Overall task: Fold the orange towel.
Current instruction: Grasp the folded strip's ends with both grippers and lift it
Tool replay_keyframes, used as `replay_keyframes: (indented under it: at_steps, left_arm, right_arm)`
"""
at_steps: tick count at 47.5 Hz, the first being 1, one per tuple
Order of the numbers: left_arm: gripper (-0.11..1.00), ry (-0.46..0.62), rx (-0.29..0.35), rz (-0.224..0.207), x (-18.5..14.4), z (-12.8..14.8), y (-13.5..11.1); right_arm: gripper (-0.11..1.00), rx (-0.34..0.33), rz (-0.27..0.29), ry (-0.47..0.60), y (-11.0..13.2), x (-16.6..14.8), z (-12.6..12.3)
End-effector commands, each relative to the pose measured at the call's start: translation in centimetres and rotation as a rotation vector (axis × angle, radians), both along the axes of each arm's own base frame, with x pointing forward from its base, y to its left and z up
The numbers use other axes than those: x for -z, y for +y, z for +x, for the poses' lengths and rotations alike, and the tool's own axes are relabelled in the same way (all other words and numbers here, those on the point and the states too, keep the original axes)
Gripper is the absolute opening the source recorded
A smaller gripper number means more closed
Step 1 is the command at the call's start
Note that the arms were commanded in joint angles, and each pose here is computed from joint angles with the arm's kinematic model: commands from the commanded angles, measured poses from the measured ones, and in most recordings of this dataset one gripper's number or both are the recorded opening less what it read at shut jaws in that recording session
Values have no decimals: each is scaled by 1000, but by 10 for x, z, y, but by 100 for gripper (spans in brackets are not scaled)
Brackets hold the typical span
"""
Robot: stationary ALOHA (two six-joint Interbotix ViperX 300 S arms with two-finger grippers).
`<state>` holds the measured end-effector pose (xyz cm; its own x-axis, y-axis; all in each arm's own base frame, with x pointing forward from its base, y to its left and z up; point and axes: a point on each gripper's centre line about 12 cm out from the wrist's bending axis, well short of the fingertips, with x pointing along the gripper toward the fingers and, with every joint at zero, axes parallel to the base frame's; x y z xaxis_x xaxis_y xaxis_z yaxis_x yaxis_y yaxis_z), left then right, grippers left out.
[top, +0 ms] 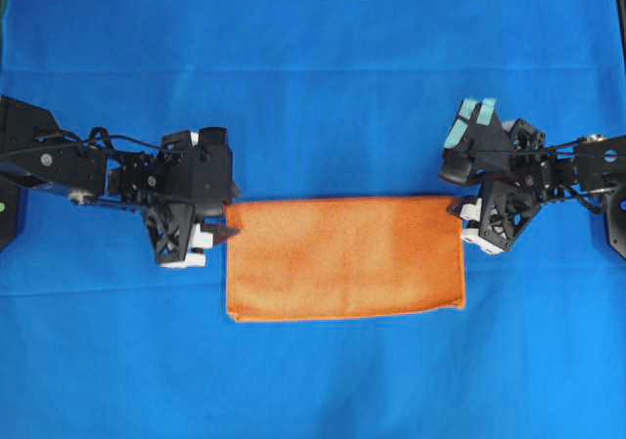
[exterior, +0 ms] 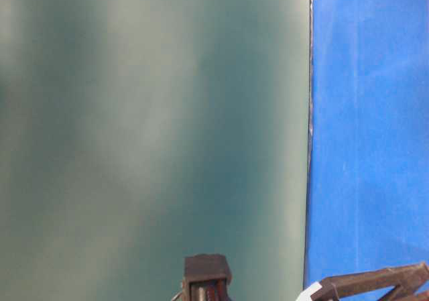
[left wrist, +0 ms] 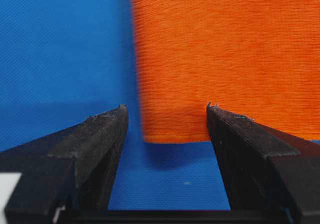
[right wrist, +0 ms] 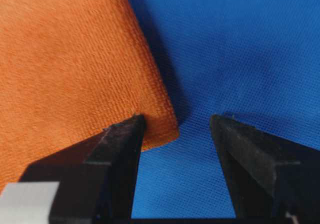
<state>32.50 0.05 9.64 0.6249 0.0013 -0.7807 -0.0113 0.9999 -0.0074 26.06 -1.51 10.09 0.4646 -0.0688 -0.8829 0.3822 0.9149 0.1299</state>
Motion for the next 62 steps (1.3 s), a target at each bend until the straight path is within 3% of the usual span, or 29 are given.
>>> replay_keyframes:
  at_steps: [1,16,21,28,33,47,62]
  left_arm:
    - [58,-23,-15,2,-5,3,6]
    - [57,-8,-31,-3,0,7,9]
    - [52,9,-37,-8,2,7,9]
    - [21,57,-36,-11,5,8,8]
    - [1,75,-29,-12,5,9,6]
    - [1,49,-33,-8,-7,11,9]
    - [1,27,-40,-14,-69,6,11]
  right_arm:
    - [59,0,0,-27,-1,-4,6]
    - [53,-10,4,-54,1,-4,7]
    - [40,-10,4,-54,1,-4,7]
    - [4,-11,4,-54,1,-4,7]
    - [3,-12,4,-58,1,-5,8]
    - [3,-12,6,-92,1,-12,11]
    - [3,2,-18,-200,1,-69,-1]
